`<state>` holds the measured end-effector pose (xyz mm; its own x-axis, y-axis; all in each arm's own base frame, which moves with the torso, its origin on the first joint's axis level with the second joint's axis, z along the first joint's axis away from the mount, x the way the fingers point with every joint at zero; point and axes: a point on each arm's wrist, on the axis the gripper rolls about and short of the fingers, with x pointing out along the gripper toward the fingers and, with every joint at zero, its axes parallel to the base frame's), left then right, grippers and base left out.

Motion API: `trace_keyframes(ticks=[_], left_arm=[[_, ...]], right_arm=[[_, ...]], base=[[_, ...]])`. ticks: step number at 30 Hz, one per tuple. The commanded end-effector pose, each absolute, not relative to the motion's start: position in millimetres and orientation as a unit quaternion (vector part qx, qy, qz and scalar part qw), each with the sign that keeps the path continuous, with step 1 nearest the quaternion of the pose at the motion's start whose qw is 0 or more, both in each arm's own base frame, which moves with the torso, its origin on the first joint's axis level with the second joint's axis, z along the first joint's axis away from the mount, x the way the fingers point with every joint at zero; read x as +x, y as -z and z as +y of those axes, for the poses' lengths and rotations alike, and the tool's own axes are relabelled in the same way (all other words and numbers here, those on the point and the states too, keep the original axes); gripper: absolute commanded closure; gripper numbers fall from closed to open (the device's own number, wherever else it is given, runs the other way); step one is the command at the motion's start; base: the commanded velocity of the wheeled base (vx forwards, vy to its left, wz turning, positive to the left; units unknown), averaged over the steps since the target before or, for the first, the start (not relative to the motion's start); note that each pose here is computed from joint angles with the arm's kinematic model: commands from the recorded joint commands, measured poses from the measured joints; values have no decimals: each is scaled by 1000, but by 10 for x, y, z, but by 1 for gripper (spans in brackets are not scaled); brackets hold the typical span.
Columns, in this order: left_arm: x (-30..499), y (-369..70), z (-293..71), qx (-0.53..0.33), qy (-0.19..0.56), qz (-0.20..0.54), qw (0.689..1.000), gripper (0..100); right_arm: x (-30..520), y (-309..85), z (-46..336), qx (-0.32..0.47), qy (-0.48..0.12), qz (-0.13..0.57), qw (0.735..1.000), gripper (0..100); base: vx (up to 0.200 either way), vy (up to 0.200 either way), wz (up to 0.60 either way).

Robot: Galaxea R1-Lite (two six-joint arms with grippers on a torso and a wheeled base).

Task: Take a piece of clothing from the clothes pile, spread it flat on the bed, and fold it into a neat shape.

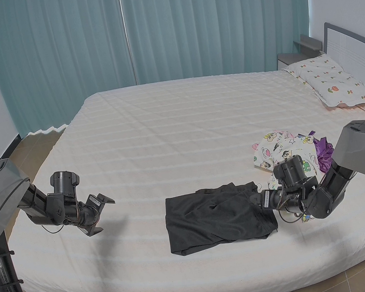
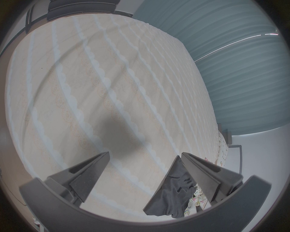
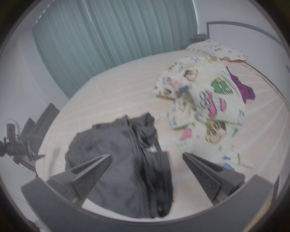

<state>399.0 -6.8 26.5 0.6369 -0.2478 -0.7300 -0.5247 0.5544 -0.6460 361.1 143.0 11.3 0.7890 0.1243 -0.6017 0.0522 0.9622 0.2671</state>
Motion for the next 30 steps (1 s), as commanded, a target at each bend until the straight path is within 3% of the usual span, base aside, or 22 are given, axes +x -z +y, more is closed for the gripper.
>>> trace_keyframes(ticks=[1, 20, 21, 30], left_arm=[[3993, -258, -67, -463, -90, 416, 777, 0], [3993, -258, -73, -463, -90, 417, 778, 0], [3993, -258, -73, -463, -90, 417, 778, 0], [3979, -256, -73, -462, -90, 417, 777, 0]], right_arm=[[3906, -60, 1558, 153, -31, 317, 936, 0], [4301, 253, 1784, 192, -40, 365, 910, 0], [4330, 312, 1796, 192, -39, 368, 909, 100], [4478, 235, 1728, 263, -1, 359, 896, 100]], base=[[0, 0, 0], [0, 0, 0], [0, 0, 0], [0, 0, 0]])
